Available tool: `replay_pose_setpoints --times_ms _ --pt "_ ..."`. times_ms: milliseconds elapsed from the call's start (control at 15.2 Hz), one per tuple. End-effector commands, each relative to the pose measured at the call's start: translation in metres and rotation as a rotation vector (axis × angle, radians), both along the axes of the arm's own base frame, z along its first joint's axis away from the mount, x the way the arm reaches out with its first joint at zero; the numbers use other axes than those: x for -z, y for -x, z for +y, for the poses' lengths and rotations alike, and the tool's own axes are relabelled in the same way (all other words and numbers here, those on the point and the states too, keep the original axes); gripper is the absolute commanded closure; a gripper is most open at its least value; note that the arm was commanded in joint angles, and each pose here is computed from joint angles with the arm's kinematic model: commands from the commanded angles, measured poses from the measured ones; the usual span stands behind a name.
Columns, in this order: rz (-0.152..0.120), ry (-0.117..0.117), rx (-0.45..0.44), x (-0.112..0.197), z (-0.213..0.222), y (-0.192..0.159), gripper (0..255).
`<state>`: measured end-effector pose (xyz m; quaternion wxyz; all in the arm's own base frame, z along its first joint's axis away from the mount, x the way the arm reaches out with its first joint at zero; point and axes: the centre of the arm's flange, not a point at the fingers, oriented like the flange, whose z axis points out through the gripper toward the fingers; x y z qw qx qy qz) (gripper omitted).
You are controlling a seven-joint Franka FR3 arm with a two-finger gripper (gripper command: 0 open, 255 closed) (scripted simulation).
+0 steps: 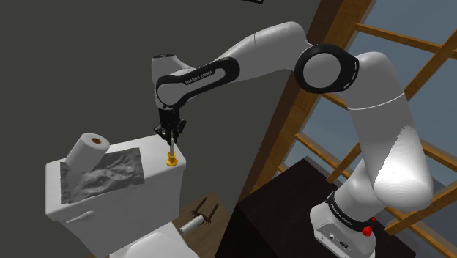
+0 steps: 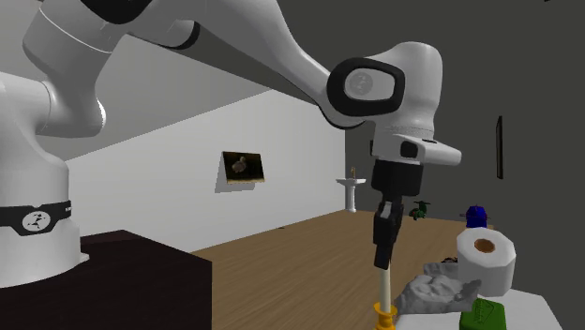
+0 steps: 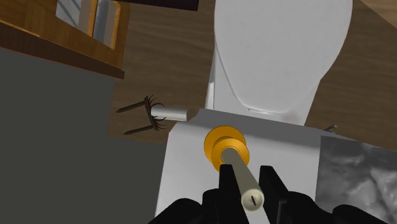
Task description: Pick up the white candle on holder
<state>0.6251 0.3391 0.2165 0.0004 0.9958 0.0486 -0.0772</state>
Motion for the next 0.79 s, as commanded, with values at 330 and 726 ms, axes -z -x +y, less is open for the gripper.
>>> replay_pose_setpoints --times_ms 330,726 --pt "0.000 0.000 0.000 -0.036 0.000 -0.002 255" --pt "0.000 0.000 0.000 -0.058 0.000 -0.002 255"
